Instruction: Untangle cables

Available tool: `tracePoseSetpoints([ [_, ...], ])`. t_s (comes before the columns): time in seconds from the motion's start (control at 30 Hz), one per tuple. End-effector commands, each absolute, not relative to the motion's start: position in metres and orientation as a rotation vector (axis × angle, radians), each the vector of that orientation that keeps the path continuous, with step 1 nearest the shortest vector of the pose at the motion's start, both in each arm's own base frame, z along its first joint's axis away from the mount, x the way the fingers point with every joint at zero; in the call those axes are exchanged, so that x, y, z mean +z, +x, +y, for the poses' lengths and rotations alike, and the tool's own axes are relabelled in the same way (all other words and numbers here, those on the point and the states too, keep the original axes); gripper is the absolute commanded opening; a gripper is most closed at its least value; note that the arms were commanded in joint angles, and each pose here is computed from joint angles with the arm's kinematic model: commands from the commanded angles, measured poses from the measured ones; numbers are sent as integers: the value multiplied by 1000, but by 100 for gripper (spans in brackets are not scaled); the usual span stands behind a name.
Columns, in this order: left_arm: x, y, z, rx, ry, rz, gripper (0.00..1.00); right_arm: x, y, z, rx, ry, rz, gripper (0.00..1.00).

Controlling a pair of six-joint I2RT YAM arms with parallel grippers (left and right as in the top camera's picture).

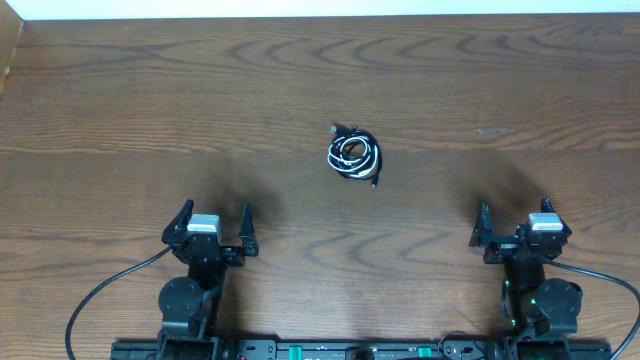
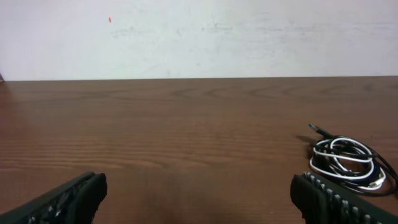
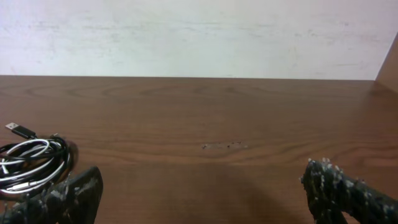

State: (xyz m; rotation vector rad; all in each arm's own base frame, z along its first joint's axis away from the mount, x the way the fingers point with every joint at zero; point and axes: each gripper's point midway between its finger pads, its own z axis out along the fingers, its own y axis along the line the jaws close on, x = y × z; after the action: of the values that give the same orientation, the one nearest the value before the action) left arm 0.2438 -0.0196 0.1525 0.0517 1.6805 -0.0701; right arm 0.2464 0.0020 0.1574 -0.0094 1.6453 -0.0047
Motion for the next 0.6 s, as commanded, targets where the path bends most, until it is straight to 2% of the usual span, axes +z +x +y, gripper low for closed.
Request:
tracePoseSetpoints([
  [0.0, 136, 244, -13, -34, 36, 1727, 100, 156, 246, 1, 0, 2, 1648, 99],
  [0.03, 137, 244, -15, -55, 23, 1723, 100, 156, 246, 1, 0, 2, 1648, 99],
  [0.13, 150, 234, -67, -506, 47, 1696, 100, 168, 247, 4, 32, 9, 1601, 99],
  [0.23, 176, 208, -114, -905, 162, 1632, 100, 207, 241, 36, 385, 46, 1452, 99],
  [0.4, 217, 189, -131, -997, 319, 1462, 100, 216, 225, 80, 808, 16, 1460, 99],
  [0.5, 260, 176, -130, -1000, 356, 1317, 100, 241, 215, 85, 968, 56, 1373, 99],
  [0.57, 286, 166, -129, -979, 384, 1256, 100, 275, 198, 90, 962, -61, 1224, 99],
])
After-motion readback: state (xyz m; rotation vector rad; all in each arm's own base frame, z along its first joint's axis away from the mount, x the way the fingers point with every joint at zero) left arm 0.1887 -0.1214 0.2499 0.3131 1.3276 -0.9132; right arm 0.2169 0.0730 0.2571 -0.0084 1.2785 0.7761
